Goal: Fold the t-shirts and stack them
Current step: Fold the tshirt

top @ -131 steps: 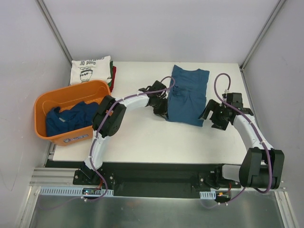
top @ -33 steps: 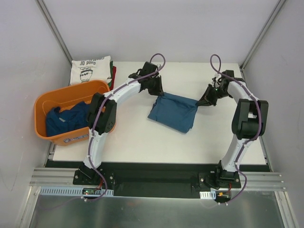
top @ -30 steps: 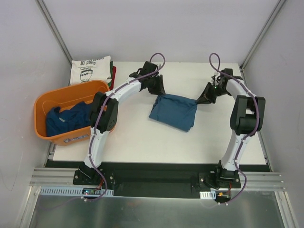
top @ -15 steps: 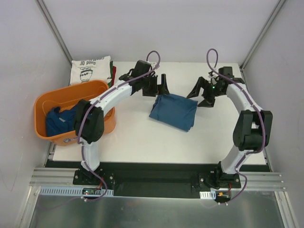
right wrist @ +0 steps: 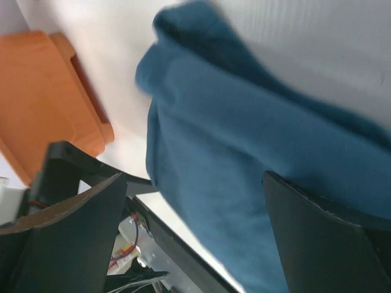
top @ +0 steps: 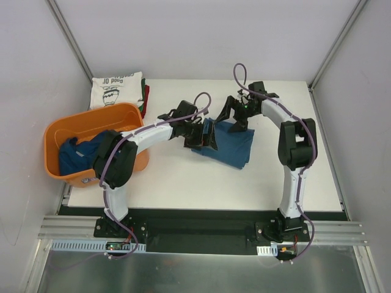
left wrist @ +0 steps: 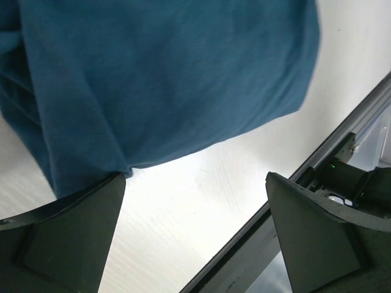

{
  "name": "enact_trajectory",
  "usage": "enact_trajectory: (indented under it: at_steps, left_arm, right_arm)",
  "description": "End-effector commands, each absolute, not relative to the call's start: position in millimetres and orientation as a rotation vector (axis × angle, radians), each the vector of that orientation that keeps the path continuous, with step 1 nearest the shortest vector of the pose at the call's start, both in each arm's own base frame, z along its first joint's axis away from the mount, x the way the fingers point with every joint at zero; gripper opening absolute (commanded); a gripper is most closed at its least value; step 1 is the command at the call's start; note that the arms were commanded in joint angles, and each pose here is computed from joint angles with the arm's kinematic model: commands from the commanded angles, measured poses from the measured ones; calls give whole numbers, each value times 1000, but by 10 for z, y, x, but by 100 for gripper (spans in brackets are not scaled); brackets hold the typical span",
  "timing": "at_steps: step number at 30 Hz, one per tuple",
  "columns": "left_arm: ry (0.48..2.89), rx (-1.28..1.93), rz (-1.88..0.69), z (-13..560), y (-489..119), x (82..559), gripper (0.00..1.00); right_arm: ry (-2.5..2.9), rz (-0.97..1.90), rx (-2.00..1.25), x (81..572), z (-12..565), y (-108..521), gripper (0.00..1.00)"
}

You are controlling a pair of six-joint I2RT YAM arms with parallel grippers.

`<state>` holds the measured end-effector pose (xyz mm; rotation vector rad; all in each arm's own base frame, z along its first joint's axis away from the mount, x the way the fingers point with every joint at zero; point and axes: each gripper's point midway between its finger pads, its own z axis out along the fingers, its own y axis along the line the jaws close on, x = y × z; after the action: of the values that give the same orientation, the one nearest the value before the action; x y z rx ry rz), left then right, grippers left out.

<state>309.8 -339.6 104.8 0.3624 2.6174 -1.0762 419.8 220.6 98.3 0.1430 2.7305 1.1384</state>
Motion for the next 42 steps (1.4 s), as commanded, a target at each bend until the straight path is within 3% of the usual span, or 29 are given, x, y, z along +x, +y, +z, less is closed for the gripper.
enact_trajectory:
  at_steps: [1, 8, 15, 22, 26, 27, 34, 42]
  left_arm:
    - [2658, 315, -1057, 820, -3270, 3162, 99]
    - [2733, 271, -1050, 485, -3250, 3228, 99]
    - [2690, 289, -1041, 633, -3209, 3229, 99]
    - [2452, 347, -1051, 1514, -3187, 3311, 99]
    - [2377, 343, -1003, 1721, -3208, 3537, 99]
    - [2343, 344, -1012, 1839, -3260, 3645, 99]
    - [2370, 355, -1101, 1517, -3687, 4213, 99]
    - [2363, 308, -1065, 1161, -3895, 4757, 99]
  right_arm:
    - [2648, 1166, 128, 4577, 1094, 2308, 97]
    - [2643, 1128, 187, 5032, 760, 2329, 97]
    - [2542, 1211, 146, 5230, 1110, 2377, 97]
    - [2441, 1126, -7, 4630, 2060, 2154, 97]
    - [2476, 1063, 39, 4130, 2020, 1956, 97]
    - [2545, 1067, 99, 3917, 1748, 1891, 97]
    - [2539, 1216, 170, 3429, 1514, 1930, 97]
    - [2576, 1250, 213, 3525, 1224, 1885, 97]
